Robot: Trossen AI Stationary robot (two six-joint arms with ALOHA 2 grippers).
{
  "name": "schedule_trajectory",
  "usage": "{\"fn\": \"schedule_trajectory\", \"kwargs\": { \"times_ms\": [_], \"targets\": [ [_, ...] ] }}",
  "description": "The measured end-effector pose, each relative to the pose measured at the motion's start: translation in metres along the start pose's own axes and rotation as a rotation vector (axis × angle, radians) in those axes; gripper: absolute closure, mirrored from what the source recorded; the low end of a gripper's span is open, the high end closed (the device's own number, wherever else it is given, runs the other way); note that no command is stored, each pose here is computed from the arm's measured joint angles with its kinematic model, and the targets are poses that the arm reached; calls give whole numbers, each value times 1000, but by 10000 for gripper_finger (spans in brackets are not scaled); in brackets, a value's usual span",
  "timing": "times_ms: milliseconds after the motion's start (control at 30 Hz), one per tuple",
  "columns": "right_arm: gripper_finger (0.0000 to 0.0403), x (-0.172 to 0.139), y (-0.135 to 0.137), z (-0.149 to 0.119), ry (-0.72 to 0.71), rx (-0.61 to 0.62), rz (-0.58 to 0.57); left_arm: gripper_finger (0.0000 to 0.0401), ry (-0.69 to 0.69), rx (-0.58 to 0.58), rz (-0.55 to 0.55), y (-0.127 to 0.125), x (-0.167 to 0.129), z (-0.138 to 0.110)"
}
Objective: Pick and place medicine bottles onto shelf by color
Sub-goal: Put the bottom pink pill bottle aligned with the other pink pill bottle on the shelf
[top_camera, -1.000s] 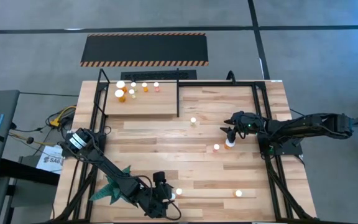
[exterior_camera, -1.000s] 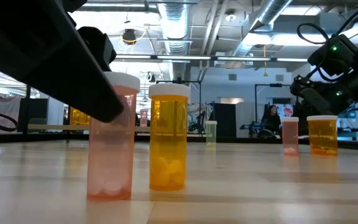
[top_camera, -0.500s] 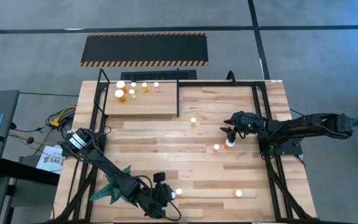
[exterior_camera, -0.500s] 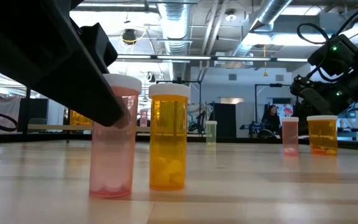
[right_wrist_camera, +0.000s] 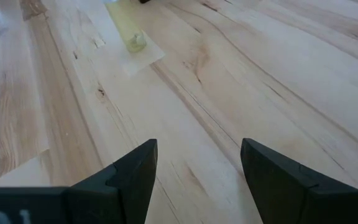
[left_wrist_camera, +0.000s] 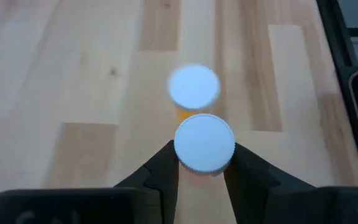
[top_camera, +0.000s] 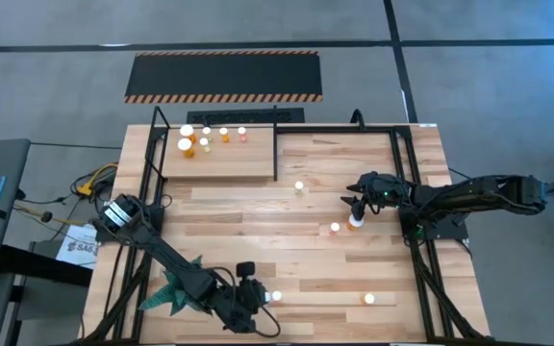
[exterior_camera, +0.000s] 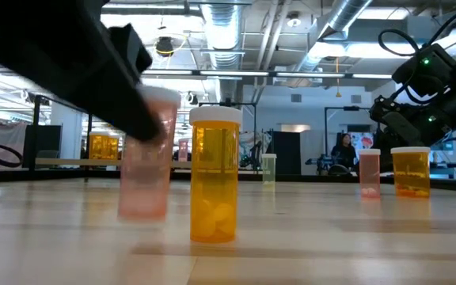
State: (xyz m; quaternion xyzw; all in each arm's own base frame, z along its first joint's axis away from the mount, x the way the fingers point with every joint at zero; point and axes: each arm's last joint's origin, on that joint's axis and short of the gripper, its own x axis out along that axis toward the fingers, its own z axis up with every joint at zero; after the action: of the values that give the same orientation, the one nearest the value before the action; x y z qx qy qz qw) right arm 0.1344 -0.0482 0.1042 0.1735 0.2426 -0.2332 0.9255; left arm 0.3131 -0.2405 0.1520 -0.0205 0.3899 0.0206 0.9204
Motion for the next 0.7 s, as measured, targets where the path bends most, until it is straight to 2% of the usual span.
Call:
{"fn": "schedule_trajectory", "kwargs": {
  "times_ms": [133,400,533,700],
  "targets": [
    [147,0,0,0,0,0,0,305,-10,38,60,12,-18,12],
    [147,0,0,0,0,0,0,305,-67,124,314,48,-61,23],
    [147,0,0,0,0,0,0,305,-65,86,368,84,-75,17],
    [147,0,0,0,1,0,0,305,-72,-36,456,147,-92,4]
  ]
}}
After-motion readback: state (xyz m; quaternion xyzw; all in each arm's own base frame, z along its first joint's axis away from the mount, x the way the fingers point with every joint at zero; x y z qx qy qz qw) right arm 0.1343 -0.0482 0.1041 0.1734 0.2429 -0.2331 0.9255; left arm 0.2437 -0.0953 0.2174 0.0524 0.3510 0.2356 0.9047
